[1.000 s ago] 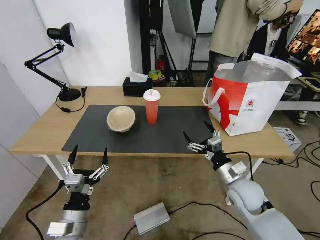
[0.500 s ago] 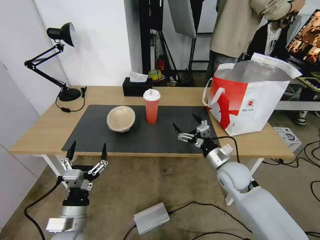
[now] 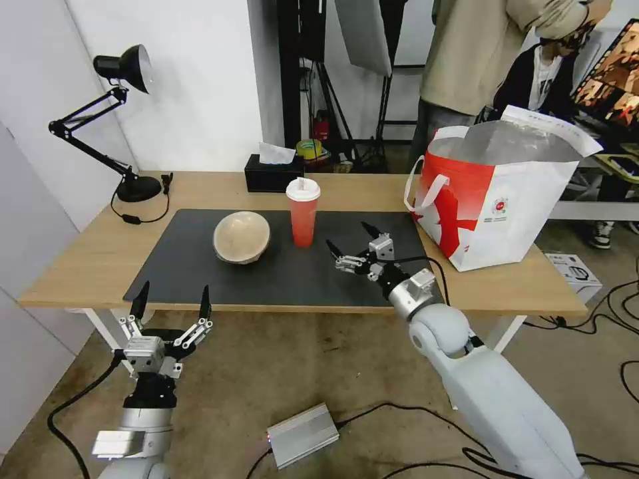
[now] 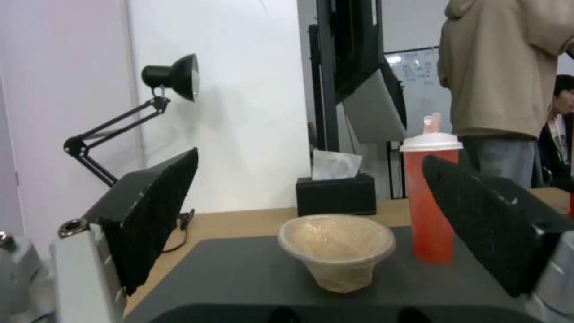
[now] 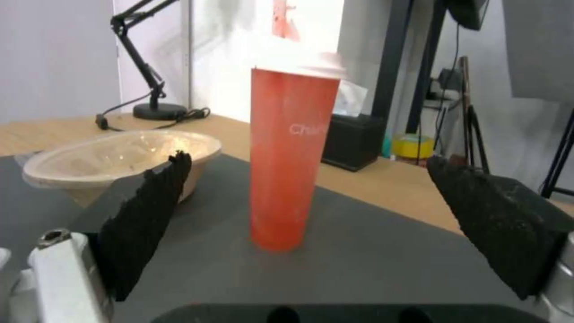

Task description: Pick up the trash from the table and place it into the takeout bag.

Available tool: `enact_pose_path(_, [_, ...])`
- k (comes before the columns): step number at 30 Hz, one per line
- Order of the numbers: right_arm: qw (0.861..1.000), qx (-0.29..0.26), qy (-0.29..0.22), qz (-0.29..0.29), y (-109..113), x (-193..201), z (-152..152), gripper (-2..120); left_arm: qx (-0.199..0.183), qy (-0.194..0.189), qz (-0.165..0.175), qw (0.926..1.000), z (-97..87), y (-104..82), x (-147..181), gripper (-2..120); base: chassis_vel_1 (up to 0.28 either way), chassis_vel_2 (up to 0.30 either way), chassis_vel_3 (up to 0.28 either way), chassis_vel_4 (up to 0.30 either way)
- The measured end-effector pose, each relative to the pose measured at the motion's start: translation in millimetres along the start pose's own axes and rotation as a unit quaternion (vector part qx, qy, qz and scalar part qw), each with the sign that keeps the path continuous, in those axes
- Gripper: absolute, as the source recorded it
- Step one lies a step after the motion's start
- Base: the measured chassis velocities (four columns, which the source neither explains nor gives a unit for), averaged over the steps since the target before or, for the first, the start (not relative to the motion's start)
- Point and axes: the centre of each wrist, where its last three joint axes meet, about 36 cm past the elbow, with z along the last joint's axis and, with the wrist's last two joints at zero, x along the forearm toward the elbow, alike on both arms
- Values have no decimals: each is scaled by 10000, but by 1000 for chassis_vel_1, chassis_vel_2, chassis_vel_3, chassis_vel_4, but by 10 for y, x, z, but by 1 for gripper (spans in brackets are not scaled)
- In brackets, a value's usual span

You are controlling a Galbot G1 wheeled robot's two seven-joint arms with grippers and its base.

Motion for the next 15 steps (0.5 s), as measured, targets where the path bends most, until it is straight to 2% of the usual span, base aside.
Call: enact_pose_path(15, [9997,-110,149,-135,136,-281,142,100,3,77,-104,9999,69,64,19,100,0,0,0,0])
